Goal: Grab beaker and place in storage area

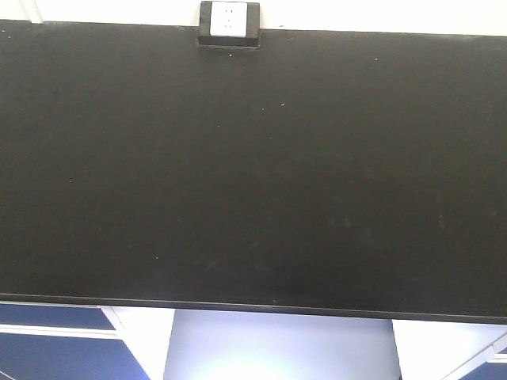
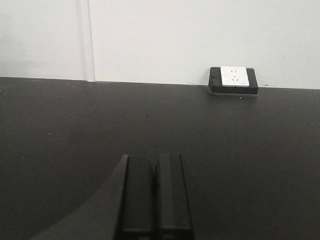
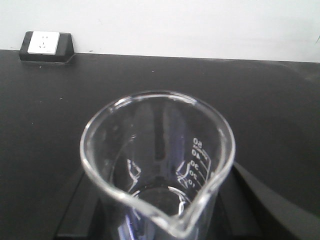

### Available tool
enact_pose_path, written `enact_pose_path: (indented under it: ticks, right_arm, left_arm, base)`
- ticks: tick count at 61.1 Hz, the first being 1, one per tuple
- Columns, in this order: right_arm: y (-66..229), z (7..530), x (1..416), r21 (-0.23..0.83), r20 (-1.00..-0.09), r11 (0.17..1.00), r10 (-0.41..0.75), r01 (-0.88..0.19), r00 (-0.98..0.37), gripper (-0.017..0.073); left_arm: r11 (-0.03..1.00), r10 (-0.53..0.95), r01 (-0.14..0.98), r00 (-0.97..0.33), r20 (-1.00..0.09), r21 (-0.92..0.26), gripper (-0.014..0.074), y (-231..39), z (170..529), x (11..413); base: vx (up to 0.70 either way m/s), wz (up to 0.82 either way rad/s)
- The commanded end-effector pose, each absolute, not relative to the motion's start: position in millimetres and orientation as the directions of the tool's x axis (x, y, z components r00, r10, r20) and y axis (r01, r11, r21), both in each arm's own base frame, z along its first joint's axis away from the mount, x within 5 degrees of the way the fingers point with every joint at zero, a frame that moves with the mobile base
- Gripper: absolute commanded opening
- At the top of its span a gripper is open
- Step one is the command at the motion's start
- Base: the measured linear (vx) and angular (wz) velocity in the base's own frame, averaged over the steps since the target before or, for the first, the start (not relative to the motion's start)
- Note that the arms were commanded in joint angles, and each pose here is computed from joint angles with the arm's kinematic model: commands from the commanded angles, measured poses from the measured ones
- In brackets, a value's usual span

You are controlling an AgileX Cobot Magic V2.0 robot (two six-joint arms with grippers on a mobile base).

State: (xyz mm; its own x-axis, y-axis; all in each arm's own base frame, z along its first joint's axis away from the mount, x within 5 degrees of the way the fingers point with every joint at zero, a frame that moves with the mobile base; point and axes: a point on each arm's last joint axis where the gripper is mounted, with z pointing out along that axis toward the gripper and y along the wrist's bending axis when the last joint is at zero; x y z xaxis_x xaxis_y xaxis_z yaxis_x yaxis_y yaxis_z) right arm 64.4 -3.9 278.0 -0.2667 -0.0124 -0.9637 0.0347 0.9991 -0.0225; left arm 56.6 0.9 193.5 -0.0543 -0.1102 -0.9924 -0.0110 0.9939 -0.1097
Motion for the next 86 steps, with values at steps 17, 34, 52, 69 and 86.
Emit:
enact_pose_path:
  ticks: [17,34,52,69,86]
  right_arm:
    - [-4,294,66,-0.036,-0.986,0.999,-0.031,0.030,-0.167,0.0000]
    - [-3,304,67,-0.043,-0.997,0.999,-0.041,0.022,-0.060,0.0000]
    - [5,312,124,-0.155,-0.987,0.987,-0.152,-0.037,0.060,0.0000]
    - [16,243,228,-0.088,-0.993,0.982,-0.099,-0.167,-0.059,0.0000]
    - [25,158,272,0.054,-0.999,0.968,0.052,-0.243,-0.014,0.0000]
  left_arm:
    - [0.992,-0.122,0.017,0.017,-0.992,-0.121,-0.0008,-1,194,56]
    - [0.992,-0.122,0.017,0.017,-0.992,-0.121,-0.0008,-1,194,56]
    - [0.992,-0.122,0.017,0.017,-0.992,-0.121,-0.0008,-1,194,56]
    - [0.992,-0.122,0.017,0.017,-0.992,-0.121,-0.0008,-1,194,56]
    - [0.992,-0.122,0.017,0.017,-0.992,-0.121,-0.0008,-1,194,56]
  base:
    - [0.00,0.00]
    - [0.00,0.00]
    - [0.00,0.00]
    - [0.00,0.00]
    - [0.00,0.00]
